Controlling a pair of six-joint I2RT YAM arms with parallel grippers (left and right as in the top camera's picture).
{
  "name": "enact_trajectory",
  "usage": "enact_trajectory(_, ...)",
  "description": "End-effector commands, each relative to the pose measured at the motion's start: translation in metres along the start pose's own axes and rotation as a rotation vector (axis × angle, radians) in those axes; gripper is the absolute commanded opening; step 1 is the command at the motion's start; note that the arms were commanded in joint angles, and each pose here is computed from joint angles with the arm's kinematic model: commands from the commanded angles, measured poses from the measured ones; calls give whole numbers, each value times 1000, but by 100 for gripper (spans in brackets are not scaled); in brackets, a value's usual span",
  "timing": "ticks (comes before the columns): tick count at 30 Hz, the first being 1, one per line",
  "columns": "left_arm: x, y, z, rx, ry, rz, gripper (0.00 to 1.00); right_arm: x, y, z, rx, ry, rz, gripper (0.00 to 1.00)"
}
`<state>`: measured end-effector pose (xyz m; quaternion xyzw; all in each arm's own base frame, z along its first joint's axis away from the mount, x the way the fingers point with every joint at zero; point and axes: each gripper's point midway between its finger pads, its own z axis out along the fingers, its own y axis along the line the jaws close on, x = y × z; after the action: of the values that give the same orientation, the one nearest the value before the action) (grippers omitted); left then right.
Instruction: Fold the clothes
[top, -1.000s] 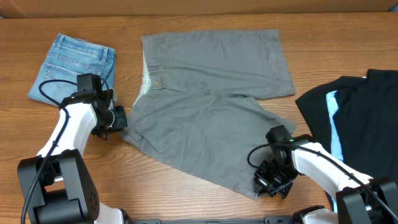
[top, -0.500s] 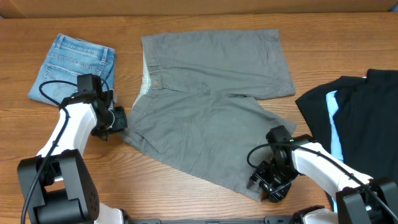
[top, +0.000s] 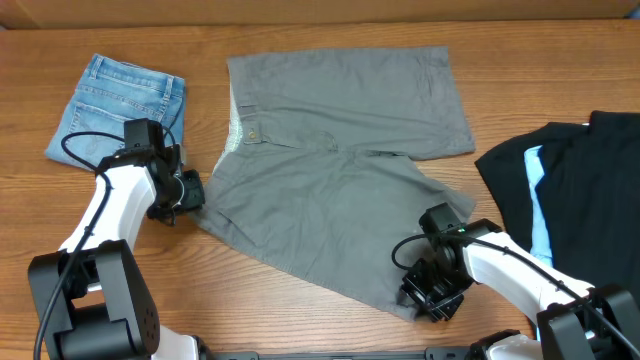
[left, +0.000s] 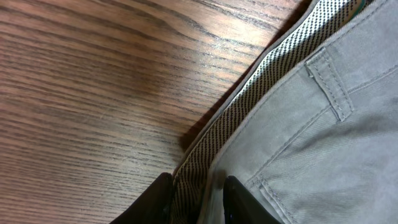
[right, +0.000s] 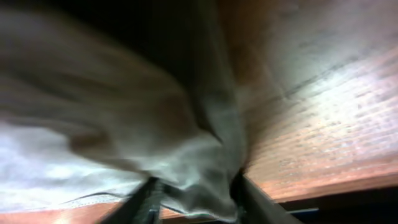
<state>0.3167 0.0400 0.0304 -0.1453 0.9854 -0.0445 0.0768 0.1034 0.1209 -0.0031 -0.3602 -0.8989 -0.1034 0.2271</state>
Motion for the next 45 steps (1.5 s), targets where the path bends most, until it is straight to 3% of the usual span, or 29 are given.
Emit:
enact_trajectory(1, -9, -5, -9, 17, -37, -8, 31, -4, -11, 5, 40, -30, 30, 31)
enact_trajectory(4, -8, -5, -9, 16, -32, -8, 31, -4, -12, 5, 41, -30, 30, 23)
enact_trajectory(8, -6, -4, -9, 14, -23, -9, 31, -4, -12, 5, 41, -29, 21, 4)
enact_trajectory(16, 1, -4, -9, 11, 6, -11, 34, -5, -16, -23, 64, -122, -32, 4)
enact_trajectory(25, 24, 6, -11, -4, 102, -39, 4, -4, -1, -75, -61, -302, -114, 4)
enact_trajectory(32, 29, 6, -11, -5, 122, -14, 5, -9, -1, -81, -67, -352, -127, 4)
enact_trajectory(34, 29, 6, -11, -3, 122, 2, 15, -11, -2, -81, -62, -362, -125, 4)
enact_trajectory(35, 29, 6, -11, -3, 122, 0, 30, -11, -2, -81, -63, -363, -126, 4)
enact_trajectory(37, 29, 3, -11, 17, 120, -1, 47, -11, 0, -82, -69, -365, -128, 4)
enact_trajectory(41, 29, -7, -12, 70, 122, -3, 75, -14, 6, -83, -92, -377, -136, 4)
enact_trajectory(45, 32, -12, -12, 105, 135, 11, 91, -14, 7, -84, -97, -379, -138, 4)
